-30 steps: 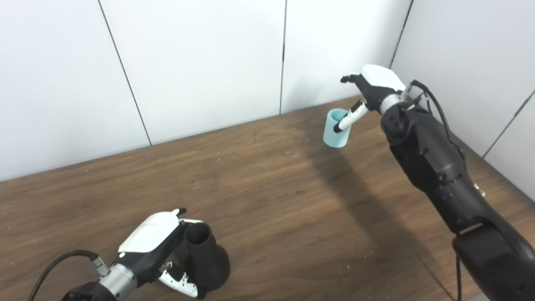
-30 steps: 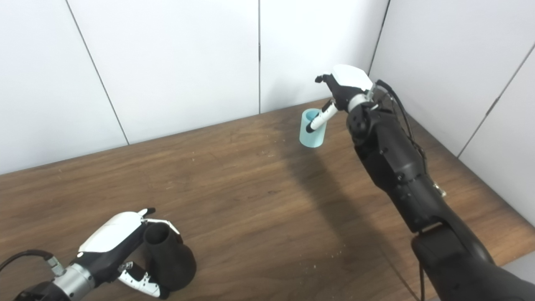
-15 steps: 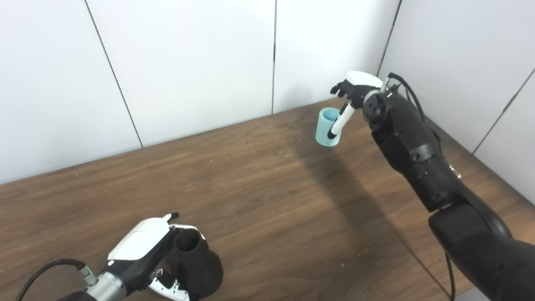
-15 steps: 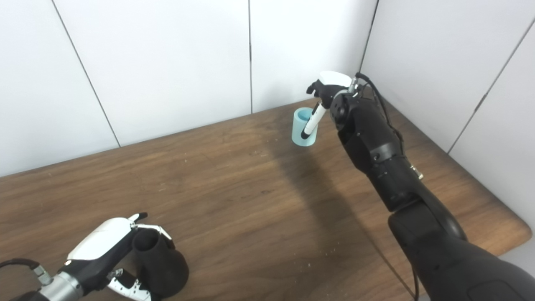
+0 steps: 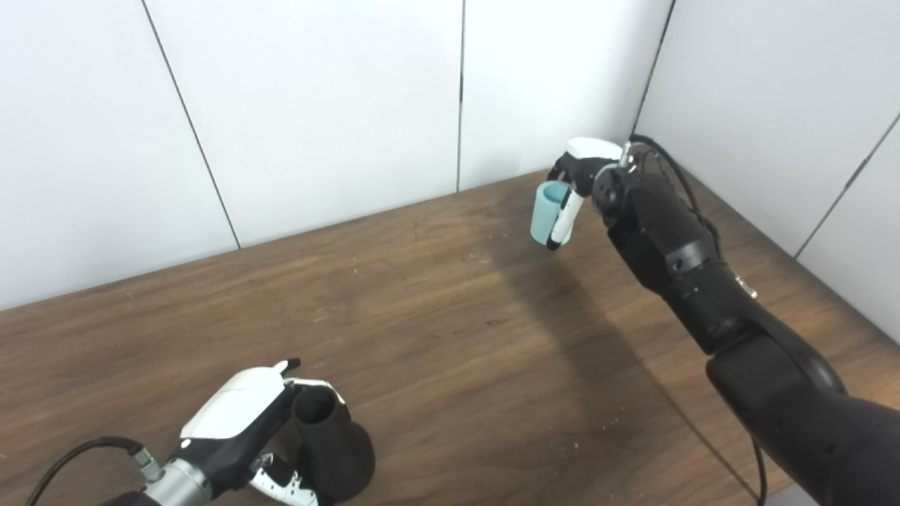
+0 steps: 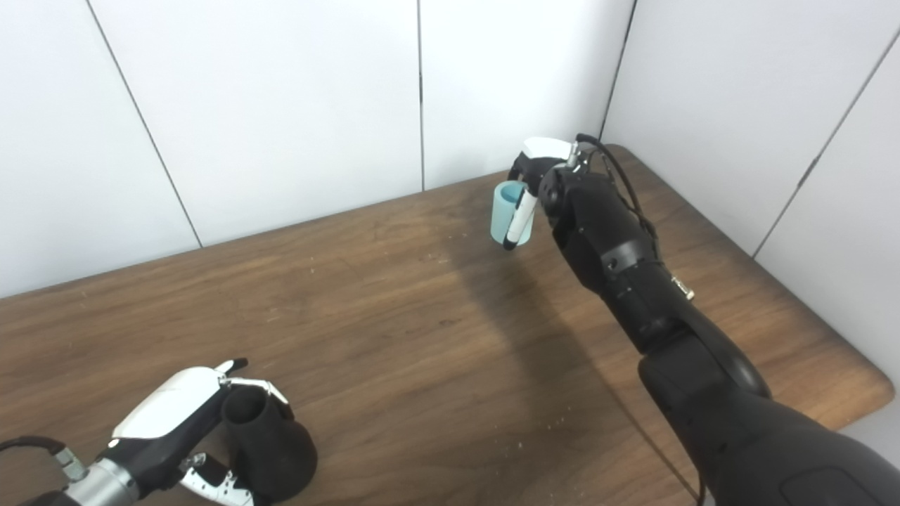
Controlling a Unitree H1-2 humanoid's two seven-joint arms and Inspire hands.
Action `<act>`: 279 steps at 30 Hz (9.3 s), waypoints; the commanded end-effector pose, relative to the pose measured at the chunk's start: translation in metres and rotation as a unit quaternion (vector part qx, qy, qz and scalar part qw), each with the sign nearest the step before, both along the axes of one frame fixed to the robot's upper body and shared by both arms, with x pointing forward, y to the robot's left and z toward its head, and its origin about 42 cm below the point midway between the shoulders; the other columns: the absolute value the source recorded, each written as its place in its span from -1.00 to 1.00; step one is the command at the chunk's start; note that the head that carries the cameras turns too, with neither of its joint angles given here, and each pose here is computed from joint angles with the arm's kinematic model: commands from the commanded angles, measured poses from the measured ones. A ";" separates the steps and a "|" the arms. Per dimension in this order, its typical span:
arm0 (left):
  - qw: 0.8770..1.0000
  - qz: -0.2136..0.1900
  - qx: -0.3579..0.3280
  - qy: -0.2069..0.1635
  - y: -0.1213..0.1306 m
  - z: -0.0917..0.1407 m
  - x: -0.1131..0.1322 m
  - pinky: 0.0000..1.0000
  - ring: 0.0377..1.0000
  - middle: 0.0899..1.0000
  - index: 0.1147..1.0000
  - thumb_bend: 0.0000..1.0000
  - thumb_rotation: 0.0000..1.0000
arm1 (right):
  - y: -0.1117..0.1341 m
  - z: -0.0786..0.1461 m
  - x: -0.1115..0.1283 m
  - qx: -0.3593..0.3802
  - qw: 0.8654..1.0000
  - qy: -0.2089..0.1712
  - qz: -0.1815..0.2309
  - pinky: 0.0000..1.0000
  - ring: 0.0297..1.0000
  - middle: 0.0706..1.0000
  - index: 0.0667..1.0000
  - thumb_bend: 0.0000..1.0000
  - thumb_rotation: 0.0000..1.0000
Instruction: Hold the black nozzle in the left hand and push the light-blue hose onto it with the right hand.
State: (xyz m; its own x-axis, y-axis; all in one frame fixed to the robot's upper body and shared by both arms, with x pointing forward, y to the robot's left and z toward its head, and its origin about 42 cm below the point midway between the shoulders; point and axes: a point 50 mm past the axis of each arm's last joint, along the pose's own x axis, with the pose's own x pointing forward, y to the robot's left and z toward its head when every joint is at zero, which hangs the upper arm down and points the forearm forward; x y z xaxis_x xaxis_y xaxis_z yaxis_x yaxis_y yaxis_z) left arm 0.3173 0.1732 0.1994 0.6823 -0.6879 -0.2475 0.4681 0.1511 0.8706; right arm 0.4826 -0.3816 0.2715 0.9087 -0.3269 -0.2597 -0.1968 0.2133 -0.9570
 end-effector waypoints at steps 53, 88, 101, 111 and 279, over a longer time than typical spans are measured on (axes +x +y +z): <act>0.993 -0.009 0.077 0.093 0.003 -0.032 -0.017 1.00 0.45 -0.02 -0.25 0.03 -1.00 | 0.035 0.055 -0.037 -0.050 0.977 -0.174 0.111 -0.31 -0.15 -0.10 -0.13 0.01 -1.00; 0.994 0.000 0.062 0.091 -0.037 -0.039 -0.015 1.00 0.41 -0.02 -0.23 0.03 -1.00 | 0.149 0.062 -0.175 0.195 0.887 -0.169 0.382 -0.39 -0.15 -0.06 -0.07 0.00 -1.00; 0.993 0.013 0.052 0.102 -0.046 -0.044 -0.018 1.00 0.39 -0.01 -0.24 0.03 -1.00 | 0.171 0.054 -0.177 0.212 0.868 -0.174 0.413 -0.39 -0.15 -0.06 -0.06 0.00 -1.00; 0.993 0.022 0.047 0.102 -0.051 -0.048 -0.020 1.00 0.41 0.00 -0.25 0.02 -1.00 | 0.188 0.035 -0.181 0.230 0.856 -0.144 0.440 -0.38 -0.15 -0.04 -0.06 0.00 -1.00; 0.992 0.003 0.057 0.110 -0.064 -0.051 -0.025 1.00 0.47 -0.03 -0.24 0.03 -1.00 | 0.204 0.111 -0.205 -0.009 0.824 -0.205 0.528 0.99 1.00 1.00 0.87 0.87 0.03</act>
State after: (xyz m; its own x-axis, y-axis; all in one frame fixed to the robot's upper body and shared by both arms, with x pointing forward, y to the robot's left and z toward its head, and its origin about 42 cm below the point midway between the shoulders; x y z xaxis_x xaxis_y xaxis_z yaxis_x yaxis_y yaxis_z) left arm 0.3105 0.1111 0.1939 0.7118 -0.6558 -0.2514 0.4642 0.1707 0.8691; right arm 0.2816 -0.1729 0.3684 0.7033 0.7076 0.0689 0.0119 0.0852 -0.9963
